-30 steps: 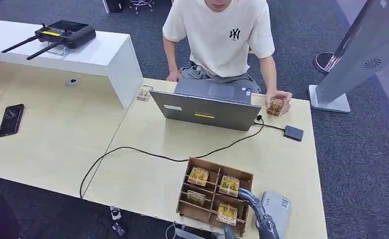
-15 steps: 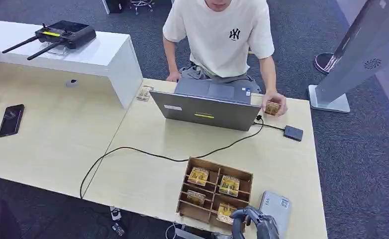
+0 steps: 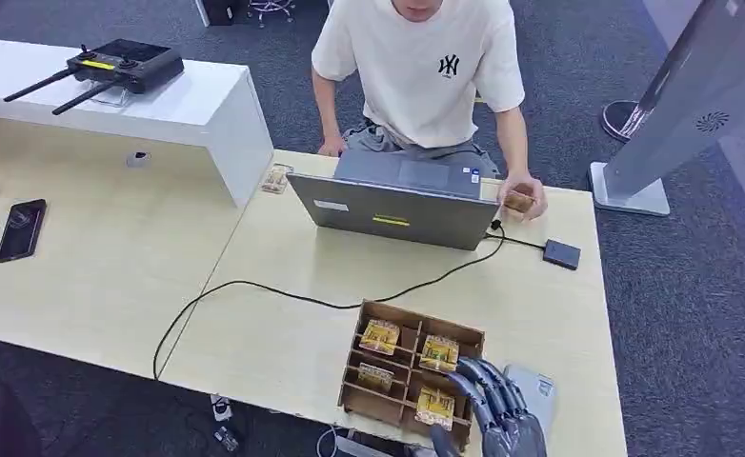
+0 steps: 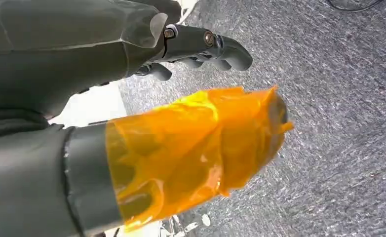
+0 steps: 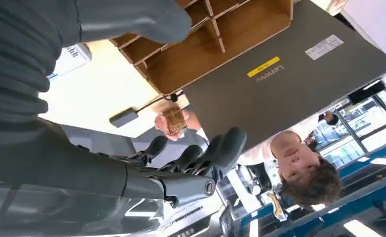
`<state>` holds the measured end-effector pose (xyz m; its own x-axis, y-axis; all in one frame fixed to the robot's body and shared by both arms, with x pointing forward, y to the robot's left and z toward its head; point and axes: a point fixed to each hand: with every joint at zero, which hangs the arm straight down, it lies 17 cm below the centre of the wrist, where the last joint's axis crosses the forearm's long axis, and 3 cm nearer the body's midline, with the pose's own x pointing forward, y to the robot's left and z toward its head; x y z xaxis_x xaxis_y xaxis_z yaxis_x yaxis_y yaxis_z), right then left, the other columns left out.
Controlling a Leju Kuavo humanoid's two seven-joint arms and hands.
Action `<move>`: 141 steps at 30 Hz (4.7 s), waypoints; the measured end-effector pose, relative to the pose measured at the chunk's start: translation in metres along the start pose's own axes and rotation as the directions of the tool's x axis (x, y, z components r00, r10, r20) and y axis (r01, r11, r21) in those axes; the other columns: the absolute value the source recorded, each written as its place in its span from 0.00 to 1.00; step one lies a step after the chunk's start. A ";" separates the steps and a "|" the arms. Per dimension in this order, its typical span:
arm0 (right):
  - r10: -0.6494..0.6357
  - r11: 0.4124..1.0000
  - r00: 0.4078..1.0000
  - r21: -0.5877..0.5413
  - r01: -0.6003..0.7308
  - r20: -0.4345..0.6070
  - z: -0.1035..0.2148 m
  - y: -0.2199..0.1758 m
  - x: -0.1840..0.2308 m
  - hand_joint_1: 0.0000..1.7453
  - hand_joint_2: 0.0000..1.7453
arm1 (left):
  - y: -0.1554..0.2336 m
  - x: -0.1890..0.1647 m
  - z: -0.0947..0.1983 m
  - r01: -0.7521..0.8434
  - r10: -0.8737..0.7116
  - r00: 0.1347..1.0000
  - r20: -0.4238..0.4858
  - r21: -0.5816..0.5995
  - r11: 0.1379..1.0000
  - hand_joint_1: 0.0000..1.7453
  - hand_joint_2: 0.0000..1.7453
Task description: Pass the card to the sensor for recognition and then transmit it.
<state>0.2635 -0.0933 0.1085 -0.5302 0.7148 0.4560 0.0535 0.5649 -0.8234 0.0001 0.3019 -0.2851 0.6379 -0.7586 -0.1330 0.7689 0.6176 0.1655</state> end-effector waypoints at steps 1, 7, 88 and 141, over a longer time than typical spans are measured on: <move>0.003 1.000 1.000 0.002 -0.003 -0.001 0.000 0.001 0.000 0.39 1.00 | 0.000 0.000 0.000 -0.003 0.003 1.000 0.000 0.000 1.000 0.00 0.00; 0.031 0.999 1.000 0.021 -0.031 -0.003 0.003 0.010 -0.004 0.66 1.00 | 0.001 0.001 0.000 -0.010 0.010 1.000 0.001 -0.002 1.000 0.00 0.00; 0.074 0.979 0.995 0.193 -0.061 -0.063 0.019 0.068 -0.037 0.48 1.00 | 0.001 0.001 0.000 -0.011 0.011 1.000 0.001 0.000 1.000 0.00 0.00; 0.177 0.972 0.979 0.175 -0.158 -0.098 0.023 0.071 -0.052 0.97 1.00 | 0.001 -0.001 0.000 0.006 -0.006 1.000 -0.001 -0.001 1.000 0.00 0.00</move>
<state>0.2758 -0.0995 0.0184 -0.4272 0.8402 0.3341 -0.0124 0.3640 -0.9313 0.0007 0.3033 -0.2850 0.6334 -0.7620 -0.1345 0.7726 0.6134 0.1636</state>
